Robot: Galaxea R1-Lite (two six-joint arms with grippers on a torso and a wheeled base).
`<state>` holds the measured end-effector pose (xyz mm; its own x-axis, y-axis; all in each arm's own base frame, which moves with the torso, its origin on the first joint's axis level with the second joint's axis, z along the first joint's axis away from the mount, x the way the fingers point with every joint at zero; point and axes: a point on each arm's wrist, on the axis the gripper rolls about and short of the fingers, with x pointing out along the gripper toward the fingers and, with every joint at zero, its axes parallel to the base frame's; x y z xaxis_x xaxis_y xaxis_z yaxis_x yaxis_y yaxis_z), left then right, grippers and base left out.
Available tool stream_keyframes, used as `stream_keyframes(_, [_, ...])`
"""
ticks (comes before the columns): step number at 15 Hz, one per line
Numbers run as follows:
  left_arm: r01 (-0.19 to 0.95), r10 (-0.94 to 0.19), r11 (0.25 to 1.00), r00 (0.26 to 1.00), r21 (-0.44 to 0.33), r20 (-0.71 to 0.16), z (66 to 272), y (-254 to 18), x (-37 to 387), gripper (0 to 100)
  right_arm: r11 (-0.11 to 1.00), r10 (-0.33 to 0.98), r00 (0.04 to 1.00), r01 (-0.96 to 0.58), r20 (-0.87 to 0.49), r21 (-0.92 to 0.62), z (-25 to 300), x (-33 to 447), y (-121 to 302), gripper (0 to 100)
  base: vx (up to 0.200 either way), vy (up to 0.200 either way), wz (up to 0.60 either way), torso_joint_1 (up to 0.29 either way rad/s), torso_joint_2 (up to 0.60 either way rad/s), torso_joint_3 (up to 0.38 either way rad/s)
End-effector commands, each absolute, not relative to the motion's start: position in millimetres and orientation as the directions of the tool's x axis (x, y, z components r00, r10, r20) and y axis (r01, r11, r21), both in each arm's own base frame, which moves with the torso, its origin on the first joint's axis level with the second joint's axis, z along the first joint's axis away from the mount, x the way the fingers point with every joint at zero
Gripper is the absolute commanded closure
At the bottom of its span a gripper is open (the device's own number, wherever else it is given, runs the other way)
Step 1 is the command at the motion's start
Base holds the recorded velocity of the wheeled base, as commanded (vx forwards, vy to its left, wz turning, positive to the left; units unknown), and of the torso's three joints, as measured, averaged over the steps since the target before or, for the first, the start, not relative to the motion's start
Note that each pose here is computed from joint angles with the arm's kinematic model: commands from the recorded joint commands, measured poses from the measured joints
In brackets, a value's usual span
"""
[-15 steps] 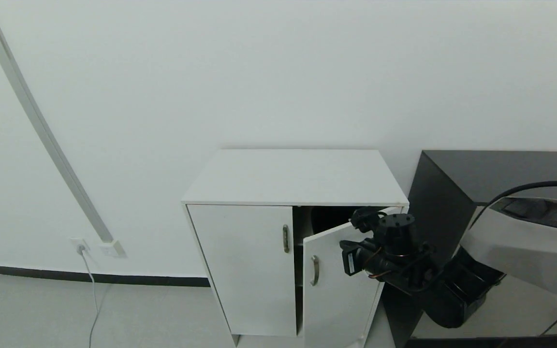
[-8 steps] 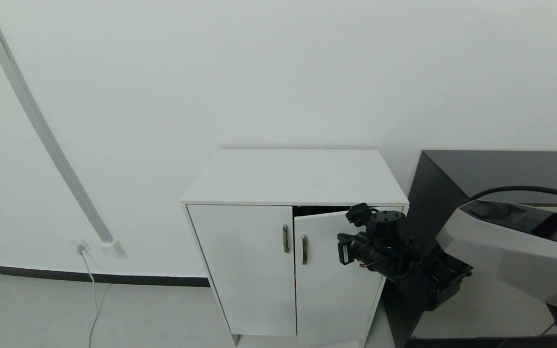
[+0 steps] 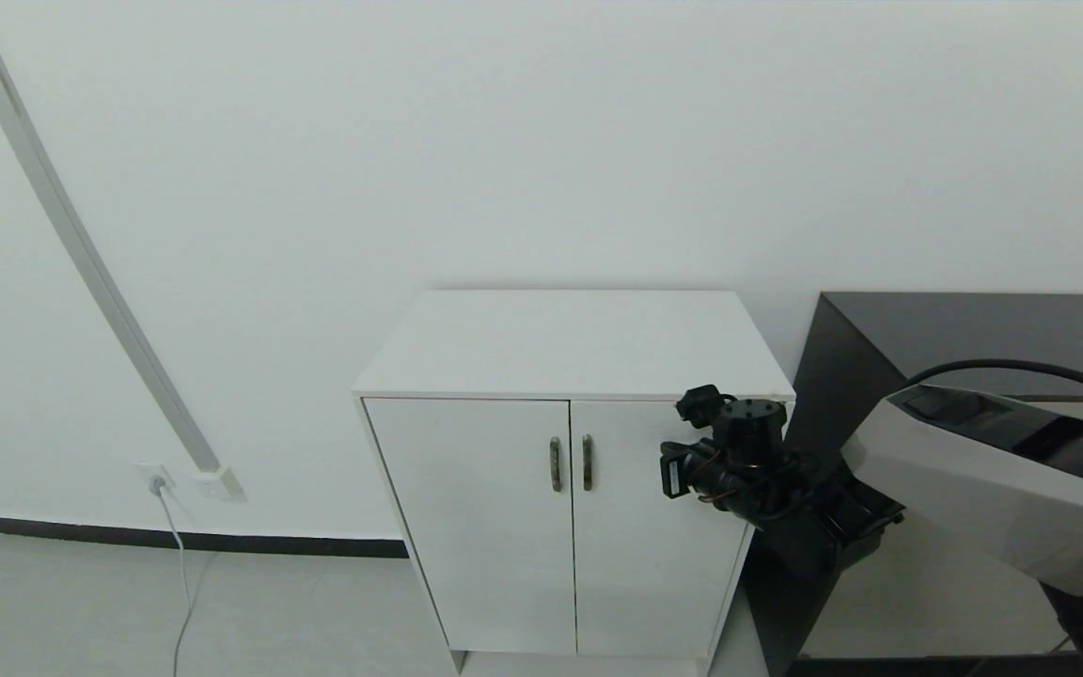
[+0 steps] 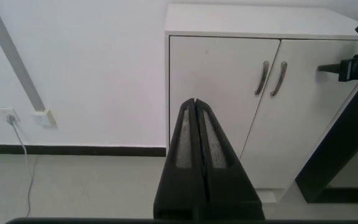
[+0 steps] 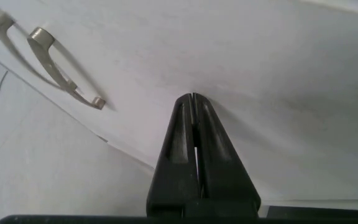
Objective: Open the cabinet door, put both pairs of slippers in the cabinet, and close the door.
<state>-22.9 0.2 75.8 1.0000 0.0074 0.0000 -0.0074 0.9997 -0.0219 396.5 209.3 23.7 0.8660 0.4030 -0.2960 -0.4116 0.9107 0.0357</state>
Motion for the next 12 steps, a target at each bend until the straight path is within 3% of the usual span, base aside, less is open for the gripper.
stream_keyframes(1, [-0.009, 0.009, 1.0, 1.0, -0.023, 0.0, 75.7, 0.2, -22.9, 100, 0.911, 0.403, 0.867, -0.411, -0.294, 0.036, 23.6, 397.0, 209.3, 100, 0.0, 0.0, 0.0, 0.0, 0.0, 0.0])
stream_keyframes(12, [-0.008, 0.008, 1.0, 1.0, -0.021, 0.0, 75.7, 0.2, -22.9, 100, 0.913, 0.401, 0.873, -0.407, -0.28, 0.037, 26.0, 401.1, 209.2, 100, 0.0, 0.0, 0.0, 0.0, 0.0, 0.0])
